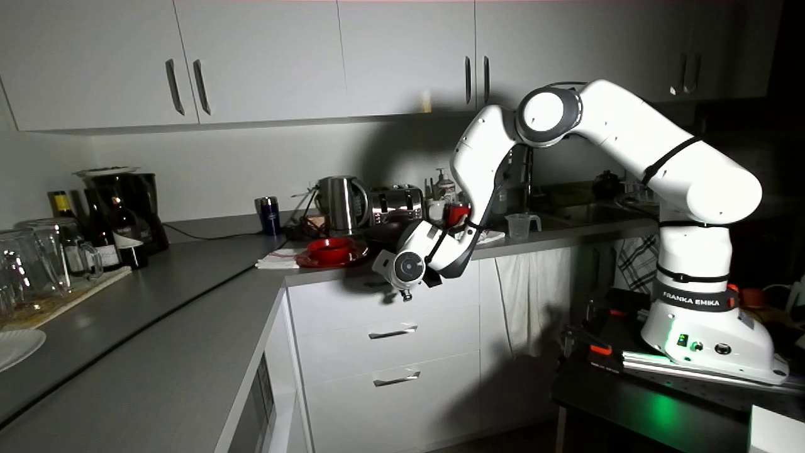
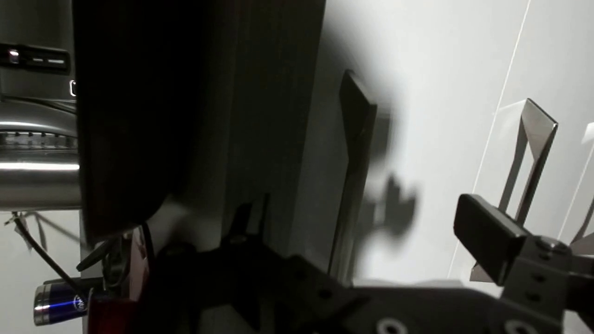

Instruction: Open the topmost drawer

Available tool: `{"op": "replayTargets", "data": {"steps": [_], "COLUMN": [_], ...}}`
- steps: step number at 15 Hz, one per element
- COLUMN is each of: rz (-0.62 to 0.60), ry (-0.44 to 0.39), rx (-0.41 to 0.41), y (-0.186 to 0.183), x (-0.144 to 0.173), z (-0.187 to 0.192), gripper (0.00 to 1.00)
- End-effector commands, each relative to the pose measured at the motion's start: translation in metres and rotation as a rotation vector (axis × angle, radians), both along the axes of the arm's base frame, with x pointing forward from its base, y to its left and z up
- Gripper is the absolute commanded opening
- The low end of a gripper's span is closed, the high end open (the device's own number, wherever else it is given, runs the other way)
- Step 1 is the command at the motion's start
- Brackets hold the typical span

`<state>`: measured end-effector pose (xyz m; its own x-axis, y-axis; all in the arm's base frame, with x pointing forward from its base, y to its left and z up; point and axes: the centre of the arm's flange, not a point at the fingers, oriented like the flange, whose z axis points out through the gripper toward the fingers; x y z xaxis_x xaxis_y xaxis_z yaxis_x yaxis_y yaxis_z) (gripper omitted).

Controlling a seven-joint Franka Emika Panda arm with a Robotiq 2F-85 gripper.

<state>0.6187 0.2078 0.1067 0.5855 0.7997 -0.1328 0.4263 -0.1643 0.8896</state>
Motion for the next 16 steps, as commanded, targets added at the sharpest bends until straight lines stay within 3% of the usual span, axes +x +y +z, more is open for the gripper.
{"op": "replayTargets", "data": {"steps": [1, 16], "rz": [0.0, -0.141], "ry": [0.0, -0.023], "rx": [0.0, -0.019], "y": [0.0, -0.03], "x": [0.0, 0.045], "z": [0.0, -0.037], "gripper": [1.0, 1.0]}}
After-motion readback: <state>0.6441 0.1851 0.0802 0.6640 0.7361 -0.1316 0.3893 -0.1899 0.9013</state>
